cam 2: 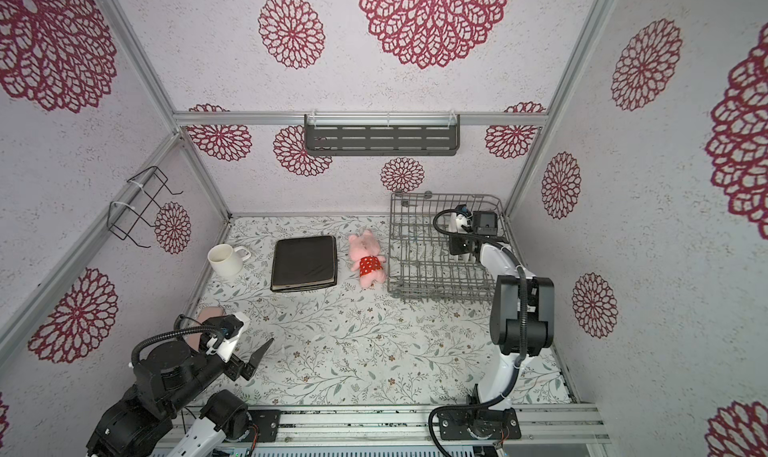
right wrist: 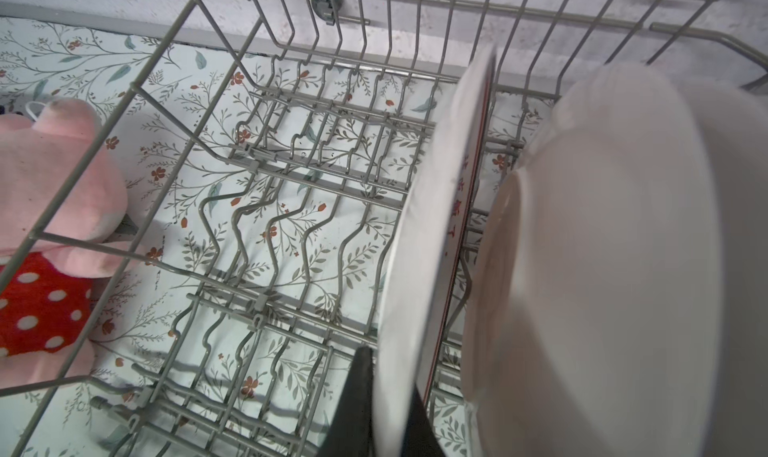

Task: Unload the plates from the dish rack
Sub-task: 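Lift the white plate out of the rack toward the table with the right gripper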

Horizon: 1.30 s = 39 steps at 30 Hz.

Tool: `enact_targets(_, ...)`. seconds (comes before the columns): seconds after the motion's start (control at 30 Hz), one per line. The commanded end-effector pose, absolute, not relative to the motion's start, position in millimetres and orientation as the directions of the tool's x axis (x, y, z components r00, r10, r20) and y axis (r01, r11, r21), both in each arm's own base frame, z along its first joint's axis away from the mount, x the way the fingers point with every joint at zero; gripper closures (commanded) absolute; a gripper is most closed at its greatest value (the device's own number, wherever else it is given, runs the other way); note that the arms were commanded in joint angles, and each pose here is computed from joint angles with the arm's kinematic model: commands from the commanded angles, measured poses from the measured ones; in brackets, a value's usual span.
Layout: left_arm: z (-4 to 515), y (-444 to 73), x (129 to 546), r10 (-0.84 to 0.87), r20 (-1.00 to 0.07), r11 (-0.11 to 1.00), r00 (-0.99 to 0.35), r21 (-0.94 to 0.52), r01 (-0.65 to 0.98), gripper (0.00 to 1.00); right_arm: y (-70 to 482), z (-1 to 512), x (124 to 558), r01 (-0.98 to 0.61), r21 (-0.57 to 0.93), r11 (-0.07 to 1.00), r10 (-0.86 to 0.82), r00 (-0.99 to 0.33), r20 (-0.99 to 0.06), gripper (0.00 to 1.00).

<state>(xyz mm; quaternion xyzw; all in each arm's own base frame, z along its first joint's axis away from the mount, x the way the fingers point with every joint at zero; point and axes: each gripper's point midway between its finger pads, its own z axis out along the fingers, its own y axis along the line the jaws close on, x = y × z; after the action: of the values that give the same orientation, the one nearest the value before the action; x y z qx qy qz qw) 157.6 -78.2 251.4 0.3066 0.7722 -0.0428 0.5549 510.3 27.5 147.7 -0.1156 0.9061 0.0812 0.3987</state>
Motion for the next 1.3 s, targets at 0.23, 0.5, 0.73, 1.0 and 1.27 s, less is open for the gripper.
enact_targets(0.23,252,-79,161,0.432,-0.885,0.807,-0.173,0.294,0.513,0.03,25,205,527,-0.294,-0.014,0.956,-0.181,-0.551,-0.815,0.99)
enact_targets(0.5,252,-78,161,0.431,-0.886,0.808,-0.170,0.295,0.510,0.03,34,236,522,-0.316,-0.018,0.948,-0.187,-0.511,-0.839,0.99)
enact_targets(0.73,253,-78,160,0.429,-0.889,0.808,-0.161,0.298,0.508,0.03,63,273,509,-0.378,-0.071,0.923,-0.250,-0.450,-0.857,1.00)
enact_targets(1.0,255,-77,160,0.423,-0.893,0.812,-0.152,0.299,0.502,0.03,130,327,485,-0.492,-0.221,0.842,-0.407,-0.311,-0.859,1.00)
enact_targets(1.27,258,-75,158,0.415,-0.900,0.817,-0.136,0.302,0.492,0.03,232,348,425,-0.645,-0.428,0.633,-0.578,-0.028,-0.815,1.00)
